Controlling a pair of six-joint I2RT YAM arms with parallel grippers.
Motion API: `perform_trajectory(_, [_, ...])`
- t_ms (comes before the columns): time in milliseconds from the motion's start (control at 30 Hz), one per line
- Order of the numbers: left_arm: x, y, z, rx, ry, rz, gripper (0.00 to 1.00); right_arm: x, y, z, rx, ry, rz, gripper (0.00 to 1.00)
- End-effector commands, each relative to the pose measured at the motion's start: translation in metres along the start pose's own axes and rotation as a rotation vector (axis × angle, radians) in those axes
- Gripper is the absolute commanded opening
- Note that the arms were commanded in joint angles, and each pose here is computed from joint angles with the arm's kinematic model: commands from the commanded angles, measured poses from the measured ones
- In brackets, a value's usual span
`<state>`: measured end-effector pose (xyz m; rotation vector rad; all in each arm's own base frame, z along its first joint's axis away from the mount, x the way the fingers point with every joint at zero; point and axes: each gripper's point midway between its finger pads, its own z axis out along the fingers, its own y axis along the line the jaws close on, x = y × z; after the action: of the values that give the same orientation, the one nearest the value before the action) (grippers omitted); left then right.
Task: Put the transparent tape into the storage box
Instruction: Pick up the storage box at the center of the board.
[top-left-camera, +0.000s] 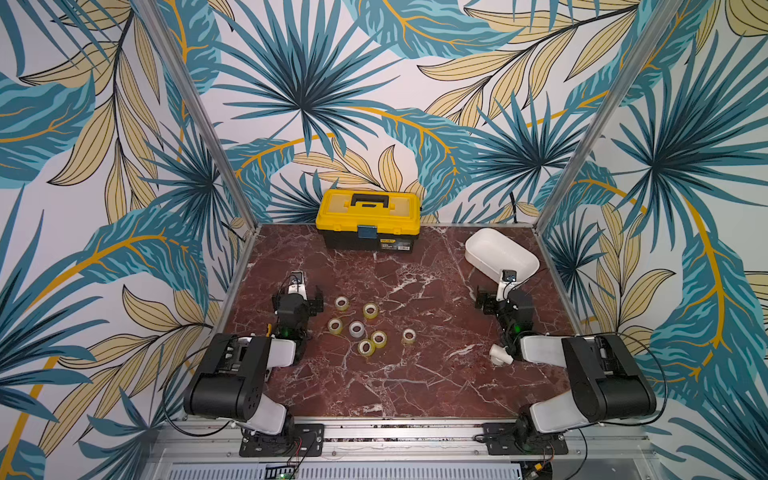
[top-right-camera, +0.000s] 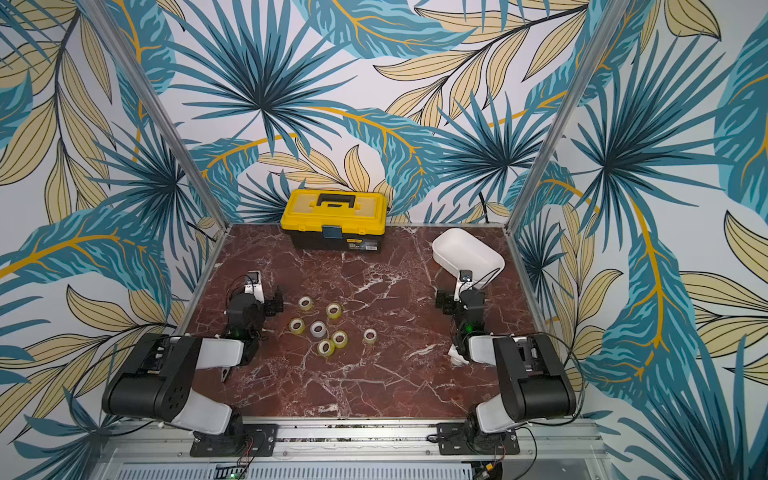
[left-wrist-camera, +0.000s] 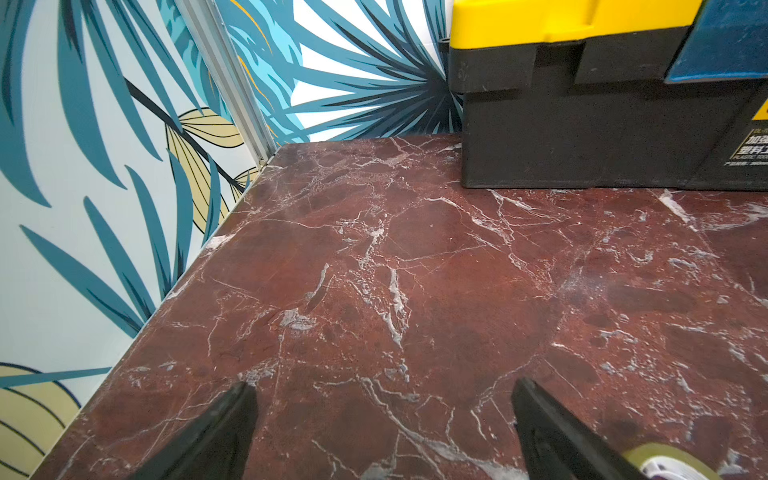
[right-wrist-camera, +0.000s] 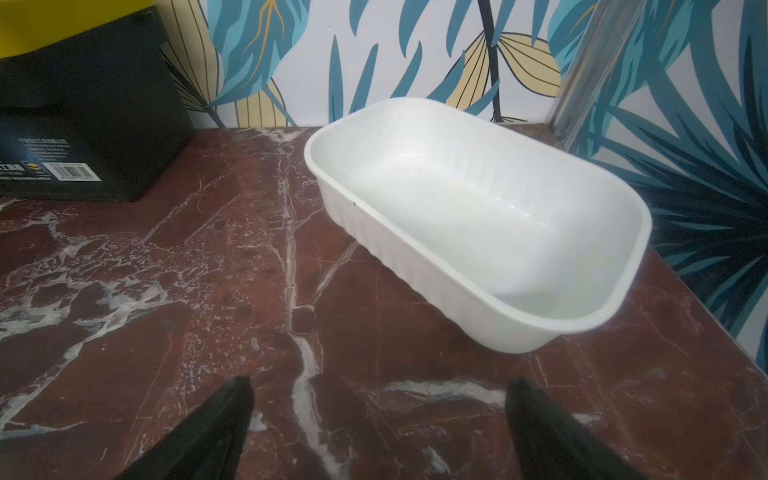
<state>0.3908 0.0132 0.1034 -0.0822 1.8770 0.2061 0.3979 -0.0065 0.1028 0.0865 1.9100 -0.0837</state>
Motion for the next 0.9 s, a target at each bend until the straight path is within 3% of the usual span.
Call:
perform_trajectory(0, [-0.015, -0.004, 0.004, 0.013, -0.032, 0.002, 1.00, -0.007, 0.000, 0.000, -0.005, -0.023, 0.009, 1.00])
perform_trajectory(667, [-0.016, -0.003, 0.004, 0.013, -0.038, 0.000, 1.00, -0.008, 0.000, 0.000, -0.002, -0.025, 0.008, 1.00])
perform_trajectory(800, [-0.029, 0.000, -0.001, 0.002, -0.030, -0.003, 1.00, -0.018, -0.021, -0.002, 0.118, -0.027, 0.043, 1.00])
perform_trajectory(867, [-0.037, 0.000, -0.005, 0.008, -0.037, 0.000, 1.00, -0.024, -0.034, -0.003, 0.205, 0.049, 0.065, 1.00])
